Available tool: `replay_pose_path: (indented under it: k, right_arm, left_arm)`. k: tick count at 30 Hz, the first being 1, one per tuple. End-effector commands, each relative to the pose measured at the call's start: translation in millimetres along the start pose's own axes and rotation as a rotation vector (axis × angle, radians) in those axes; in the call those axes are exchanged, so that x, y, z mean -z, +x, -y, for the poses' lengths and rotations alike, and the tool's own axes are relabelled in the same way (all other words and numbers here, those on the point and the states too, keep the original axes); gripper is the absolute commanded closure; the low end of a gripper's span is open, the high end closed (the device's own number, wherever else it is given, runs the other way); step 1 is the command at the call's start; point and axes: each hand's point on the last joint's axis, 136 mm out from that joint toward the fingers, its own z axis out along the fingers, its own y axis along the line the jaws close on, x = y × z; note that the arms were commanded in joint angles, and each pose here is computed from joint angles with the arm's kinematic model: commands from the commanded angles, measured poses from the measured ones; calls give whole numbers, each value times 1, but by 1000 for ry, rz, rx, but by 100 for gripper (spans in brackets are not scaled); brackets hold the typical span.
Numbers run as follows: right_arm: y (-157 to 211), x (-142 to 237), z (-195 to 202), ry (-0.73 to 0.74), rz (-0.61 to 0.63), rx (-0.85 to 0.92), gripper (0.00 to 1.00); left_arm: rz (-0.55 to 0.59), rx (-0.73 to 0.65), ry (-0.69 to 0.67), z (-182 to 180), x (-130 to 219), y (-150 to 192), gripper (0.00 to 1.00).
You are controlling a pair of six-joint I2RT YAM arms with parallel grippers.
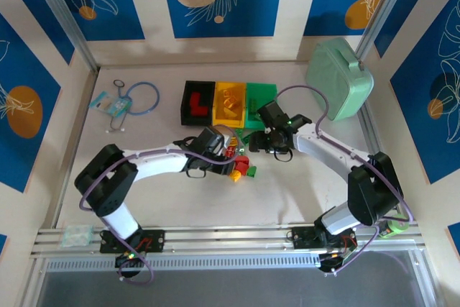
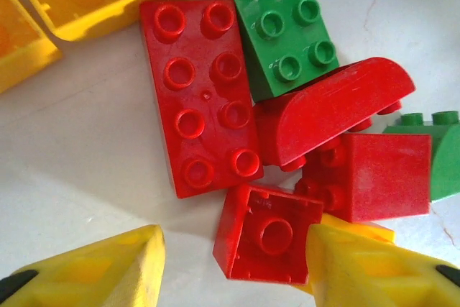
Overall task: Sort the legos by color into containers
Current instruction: Move the lego to the center of the table.
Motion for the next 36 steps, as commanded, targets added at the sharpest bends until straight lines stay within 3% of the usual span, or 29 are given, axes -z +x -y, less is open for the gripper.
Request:
replay_pose_path:
  k: [1, 12, 20, 24, 32, 36]
  right_arm:
    - [0, 7, 0, -37, 15, -28, 30]
    - [3, 8, 5, -44, 21, -50, 31]
    - [6, 4, 4, -56, 18, -56, 32]
    - [6, 3, 0, -66, 19, -56, 32]
    - [9, 3, -1, -59, 15, -51, 32]
    - [11, 1, 1, -51, 10, -52, 32]
  left_arm:
    - [6, 3, 33, 11, -5, -9, 47]
    - [-13, 80, -87, -23, -6, 10, 53]
    - [145, 139, -208, -53, 42, -1, 58]
    - [191, 83, -170, -41, 58, -13, 45]
    - [112, 80, -170, -42, 42, -3, 41]
    - [86, 71, -208, -48, 38, 0, 30]
